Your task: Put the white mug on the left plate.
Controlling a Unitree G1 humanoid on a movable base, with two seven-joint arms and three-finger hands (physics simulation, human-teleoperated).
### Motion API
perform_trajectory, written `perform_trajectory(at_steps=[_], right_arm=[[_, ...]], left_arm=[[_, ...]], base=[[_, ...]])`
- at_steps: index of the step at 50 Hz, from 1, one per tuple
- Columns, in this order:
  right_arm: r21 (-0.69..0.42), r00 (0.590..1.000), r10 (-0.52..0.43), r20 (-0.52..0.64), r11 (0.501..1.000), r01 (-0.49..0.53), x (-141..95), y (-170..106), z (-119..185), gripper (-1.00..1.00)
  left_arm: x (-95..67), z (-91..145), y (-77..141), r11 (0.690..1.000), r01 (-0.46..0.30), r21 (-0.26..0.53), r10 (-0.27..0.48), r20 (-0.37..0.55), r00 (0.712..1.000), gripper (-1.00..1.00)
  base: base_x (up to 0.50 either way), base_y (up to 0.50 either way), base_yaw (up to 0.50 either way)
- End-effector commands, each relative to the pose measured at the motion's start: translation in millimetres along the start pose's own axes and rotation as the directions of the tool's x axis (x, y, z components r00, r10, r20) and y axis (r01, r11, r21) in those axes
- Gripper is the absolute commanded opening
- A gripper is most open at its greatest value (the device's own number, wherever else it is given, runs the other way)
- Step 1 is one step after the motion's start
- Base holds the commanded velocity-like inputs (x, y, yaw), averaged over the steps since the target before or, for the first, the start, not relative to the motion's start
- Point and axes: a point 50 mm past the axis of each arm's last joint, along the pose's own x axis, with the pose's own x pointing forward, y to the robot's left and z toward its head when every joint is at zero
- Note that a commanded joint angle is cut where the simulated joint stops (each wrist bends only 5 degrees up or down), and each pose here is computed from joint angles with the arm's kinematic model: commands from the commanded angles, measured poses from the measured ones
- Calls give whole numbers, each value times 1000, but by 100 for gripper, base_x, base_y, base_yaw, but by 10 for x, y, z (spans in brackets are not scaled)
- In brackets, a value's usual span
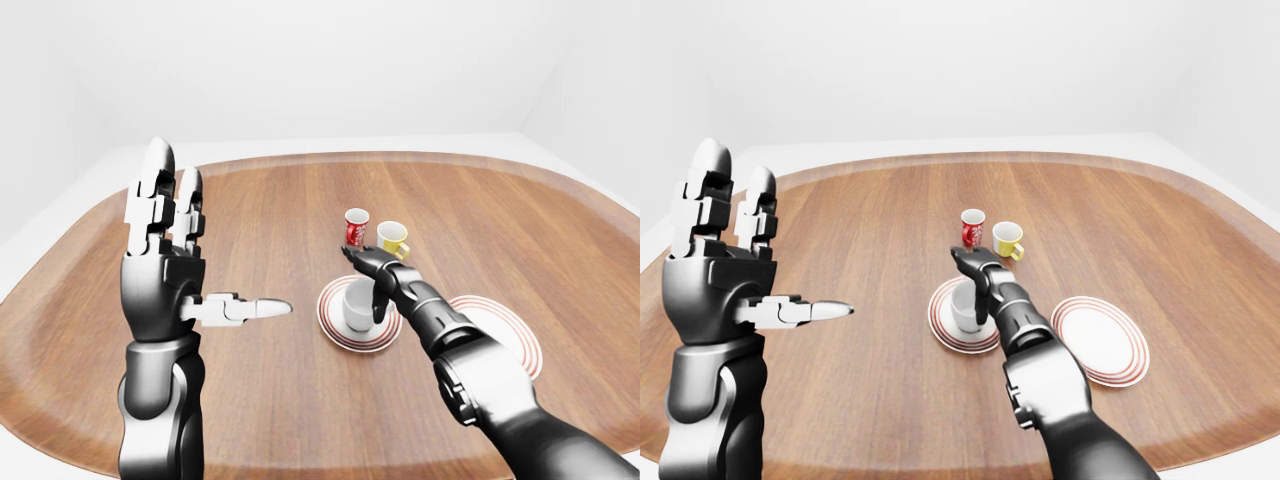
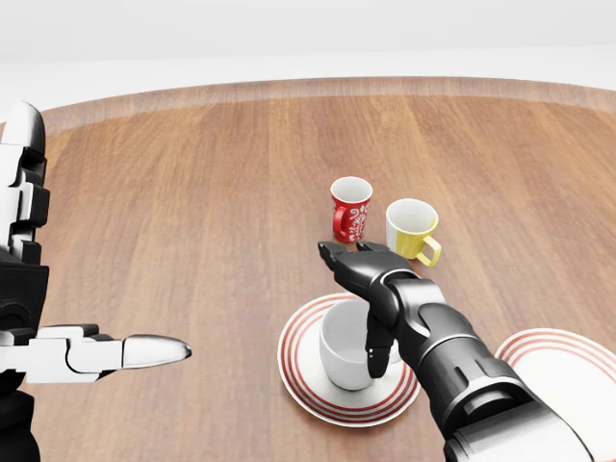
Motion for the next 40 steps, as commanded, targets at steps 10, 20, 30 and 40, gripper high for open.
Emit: perform_trajectory(at_steps=[10,20,30,40], right_arm=[[358,989,39,144,930,-89,-20,-193,166,100],[701,798,-145,585,585,-408,-315,-698,517,100],[745,721,-302,624,507,-432,-479,-771,391,100],[792,760,-296,579,425,-438,-422,-628,172,100]], left_arm=[[-2,4,1,1000,0,0,0,1,1000,95],[4,17,-3,1000,-1,1,1,8,1000,95],[-1,0,-3,1000,-2,1,2,0,1000,95],[6,10,0,1000,-2,3,2,6,1000,95]], base=[[0,0,0],[0,0,0],[0,0,0],[0,0,0]])
